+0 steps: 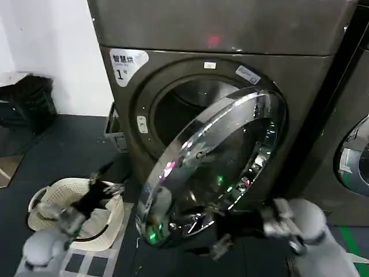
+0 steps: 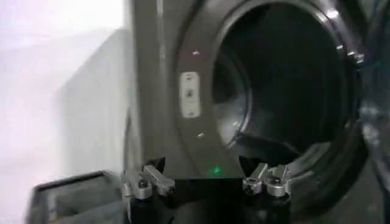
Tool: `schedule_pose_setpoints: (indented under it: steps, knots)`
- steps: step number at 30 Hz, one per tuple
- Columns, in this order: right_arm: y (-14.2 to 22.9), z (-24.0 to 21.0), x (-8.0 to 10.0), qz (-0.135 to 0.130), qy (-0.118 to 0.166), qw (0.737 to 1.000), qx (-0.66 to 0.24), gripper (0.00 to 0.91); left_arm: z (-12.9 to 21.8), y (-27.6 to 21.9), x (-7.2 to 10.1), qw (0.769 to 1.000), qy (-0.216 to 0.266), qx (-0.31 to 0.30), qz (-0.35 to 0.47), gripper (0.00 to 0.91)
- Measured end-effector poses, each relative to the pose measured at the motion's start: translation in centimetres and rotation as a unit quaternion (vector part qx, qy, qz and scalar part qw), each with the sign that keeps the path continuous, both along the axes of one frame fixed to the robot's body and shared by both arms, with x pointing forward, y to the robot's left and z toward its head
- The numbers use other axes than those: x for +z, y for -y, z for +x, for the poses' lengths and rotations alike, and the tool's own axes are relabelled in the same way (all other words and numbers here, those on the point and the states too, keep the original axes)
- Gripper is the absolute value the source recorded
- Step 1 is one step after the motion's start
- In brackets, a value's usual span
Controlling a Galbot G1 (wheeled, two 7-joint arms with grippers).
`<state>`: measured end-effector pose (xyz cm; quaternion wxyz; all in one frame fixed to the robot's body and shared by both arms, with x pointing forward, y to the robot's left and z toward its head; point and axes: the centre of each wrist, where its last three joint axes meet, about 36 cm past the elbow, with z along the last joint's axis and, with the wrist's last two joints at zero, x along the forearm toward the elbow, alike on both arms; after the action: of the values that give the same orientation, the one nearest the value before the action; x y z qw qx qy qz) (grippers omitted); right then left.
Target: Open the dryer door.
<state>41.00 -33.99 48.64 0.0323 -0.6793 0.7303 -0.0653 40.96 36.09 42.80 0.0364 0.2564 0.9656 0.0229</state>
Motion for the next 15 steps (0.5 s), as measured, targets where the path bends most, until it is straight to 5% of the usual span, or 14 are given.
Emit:
schedule_pose_setpoints:
  steps: [8,15]
  knots:
    - [9.3,-7.3,-0.4,0.017,0.005,0.983,-0.183,0.907,1.5,4.1,0.1,0.996,0.001,-0.089,-0.010,0.907]
    - [14.0,-13.0,0.5,0.042,0.026,0.934,-0.353,0.907,1.5,7.5,0.5,0.984,-0.003,-0.178,-0.023,0.907]
